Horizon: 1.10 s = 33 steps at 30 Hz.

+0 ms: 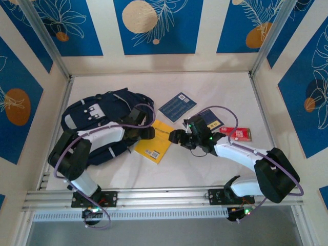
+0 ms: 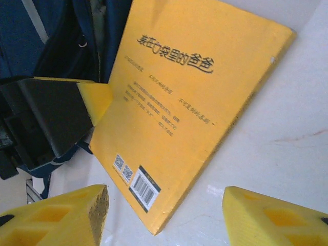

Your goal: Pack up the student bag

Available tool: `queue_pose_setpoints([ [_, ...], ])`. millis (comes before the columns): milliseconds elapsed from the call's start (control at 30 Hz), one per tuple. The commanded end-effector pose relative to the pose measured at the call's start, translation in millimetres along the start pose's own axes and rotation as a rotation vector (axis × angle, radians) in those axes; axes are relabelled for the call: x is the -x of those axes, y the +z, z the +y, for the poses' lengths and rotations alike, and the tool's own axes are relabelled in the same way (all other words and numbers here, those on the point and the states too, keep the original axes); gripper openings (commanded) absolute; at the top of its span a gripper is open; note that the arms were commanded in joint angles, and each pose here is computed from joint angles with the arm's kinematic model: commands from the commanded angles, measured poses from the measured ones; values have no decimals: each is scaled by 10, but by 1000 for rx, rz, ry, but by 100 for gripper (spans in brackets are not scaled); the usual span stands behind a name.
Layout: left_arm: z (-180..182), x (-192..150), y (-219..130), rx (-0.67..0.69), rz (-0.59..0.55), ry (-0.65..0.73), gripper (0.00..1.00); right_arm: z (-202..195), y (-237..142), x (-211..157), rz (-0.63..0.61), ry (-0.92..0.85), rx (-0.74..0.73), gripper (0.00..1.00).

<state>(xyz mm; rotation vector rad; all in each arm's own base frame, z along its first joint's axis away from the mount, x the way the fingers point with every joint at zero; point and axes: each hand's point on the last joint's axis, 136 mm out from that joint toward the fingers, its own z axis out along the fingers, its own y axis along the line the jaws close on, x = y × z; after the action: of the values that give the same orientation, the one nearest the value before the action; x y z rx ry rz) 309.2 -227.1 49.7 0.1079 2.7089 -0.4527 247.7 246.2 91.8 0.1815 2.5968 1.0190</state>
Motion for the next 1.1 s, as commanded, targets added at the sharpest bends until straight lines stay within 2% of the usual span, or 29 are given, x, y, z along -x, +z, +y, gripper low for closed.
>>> queue_pose_setpoints([
  [0, 120, -137, 160, 78, 49, 38, 65, -67, 39, -54, 19, 23, -21, 62],
  [67, 128, -199, 218, 104, 81, 64, 64, -182, 56, -55, 23, 62, -83, 62],
  [167, 66, -279, 282, 81, 100, 68, 65, -225, 99, -94, 50, 79, -89, 63],
  [233, -3, -343, 320, 34, 123, 52, 65, -228, 114, -98, 56, 88, -78, 63],
  [433, -426, -633, 340, -223, 216, -46, 65, -398, 172, -103, 86, 186, -71, 64],
  [733, -532, -954, 170, -313, 278, -101, 65, -558, 273, -150, 153, 236, -52, 67],
  [933, -598, -1008, 193, -334, 294, -59, 64, -459, 344, -160, 205, 245, -1, 67],
  [1067, -676, -1043, 221, -353, 320, -37, 64, -216, 322, -132, 236, 243, 107, 68],
])
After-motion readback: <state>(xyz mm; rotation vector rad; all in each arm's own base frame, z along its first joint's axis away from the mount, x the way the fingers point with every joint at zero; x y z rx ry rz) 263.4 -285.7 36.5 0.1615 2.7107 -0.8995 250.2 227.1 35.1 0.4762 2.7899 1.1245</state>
